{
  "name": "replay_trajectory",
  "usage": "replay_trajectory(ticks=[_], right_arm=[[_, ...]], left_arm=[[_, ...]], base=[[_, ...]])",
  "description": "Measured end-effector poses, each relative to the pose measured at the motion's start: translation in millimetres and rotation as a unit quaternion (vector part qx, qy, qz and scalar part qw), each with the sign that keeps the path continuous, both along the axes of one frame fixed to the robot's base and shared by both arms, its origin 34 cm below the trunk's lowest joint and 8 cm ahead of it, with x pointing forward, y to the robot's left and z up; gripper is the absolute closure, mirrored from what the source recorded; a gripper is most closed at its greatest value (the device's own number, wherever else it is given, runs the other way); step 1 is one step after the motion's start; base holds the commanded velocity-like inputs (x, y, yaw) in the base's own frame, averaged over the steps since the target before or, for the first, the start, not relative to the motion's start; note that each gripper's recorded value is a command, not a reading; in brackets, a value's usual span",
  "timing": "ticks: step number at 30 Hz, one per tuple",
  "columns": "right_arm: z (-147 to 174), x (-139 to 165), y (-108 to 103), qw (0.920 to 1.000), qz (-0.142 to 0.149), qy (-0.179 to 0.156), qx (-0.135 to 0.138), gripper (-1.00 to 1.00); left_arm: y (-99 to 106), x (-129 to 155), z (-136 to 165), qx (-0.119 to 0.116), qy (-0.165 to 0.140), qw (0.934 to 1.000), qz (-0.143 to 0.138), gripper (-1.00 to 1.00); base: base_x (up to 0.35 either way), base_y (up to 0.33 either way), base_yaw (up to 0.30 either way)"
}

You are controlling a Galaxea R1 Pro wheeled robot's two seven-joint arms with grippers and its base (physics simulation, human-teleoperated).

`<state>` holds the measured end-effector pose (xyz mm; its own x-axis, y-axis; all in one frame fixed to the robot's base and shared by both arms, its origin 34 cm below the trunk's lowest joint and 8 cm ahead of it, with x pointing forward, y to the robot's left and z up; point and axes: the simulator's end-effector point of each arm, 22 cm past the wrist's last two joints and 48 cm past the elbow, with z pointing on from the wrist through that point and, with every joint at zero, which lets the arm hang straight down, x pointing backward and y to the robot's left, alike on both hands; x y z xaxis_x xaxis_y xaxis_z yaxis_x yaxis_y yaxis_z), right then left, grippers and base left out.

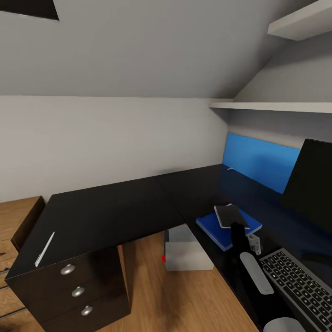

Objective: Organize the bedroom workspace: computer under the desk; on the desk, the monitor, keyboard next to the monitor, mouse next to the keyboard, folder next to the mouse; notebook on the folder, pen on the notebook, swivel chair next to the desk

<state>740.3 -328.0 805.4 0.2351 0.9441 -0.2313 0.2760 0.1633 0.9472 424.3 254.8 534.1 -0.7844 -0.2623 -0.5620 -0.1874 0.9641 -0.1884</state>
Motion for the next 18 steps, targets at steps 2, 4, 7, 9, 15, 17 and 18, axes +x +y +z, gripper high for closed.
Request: replay_trajectory(ticks=[2,4,7,9,15,17,18], right_arm=[[-0.1,0.0,-0.1,1.0000,0.000,0.000,0.000,1.00],[-0.1,0.0,-0.1,1.0000,0.000,0.000,0.000,1.00],[-0.4,-0.1,-0.1,1.0000,0.000,0.001,0.000,1.00],[-0.4,-0.1,-0.1,1.0000,0.000,0.001,0.000,1.00],[-0.3,-0.1,-0.2,1.0000,0.000,0.001,0.000,-1.00],[-0.2,-0.1,-0.2,1.0000,0.000,0.000,0.000,-1.00],[-0.2,-0.1,-0.2,1.0000,0.000,0.000,0.000,-1.00]], left_arm=[[0.0,0.0,0.0,0.000,0.000,1.0000,0.000,-1.00],[0.1,0.0,0.0,0.000,0.000,1.0000,0.000,-1.00],[-0.3,0.0,0.0,0.000,0.000,1.0000,0.000,-1.00],[-0.3,0.0,0.0,0.000,0.000,1.0000,0.000,-1.00],[-0.1,0.0,0.0,0.000,0.000,1.0000,0.000,-1.00],[-0.2,0.0,0.0,0.000,0.000,1.0000,0.000,-1.00],[-0.4,0.0,0.0,0.000,0.000,1.0000,0.000,-1.00]], base=[[0.000,0.000,0.000],[0.000,0.000,0.000],[0.000,0.000,0.000],[0.000,0.000,0.000],[0.000,0.000,0.000],[0.000,0.000,0.000],[0.000,0.000,0.000]])
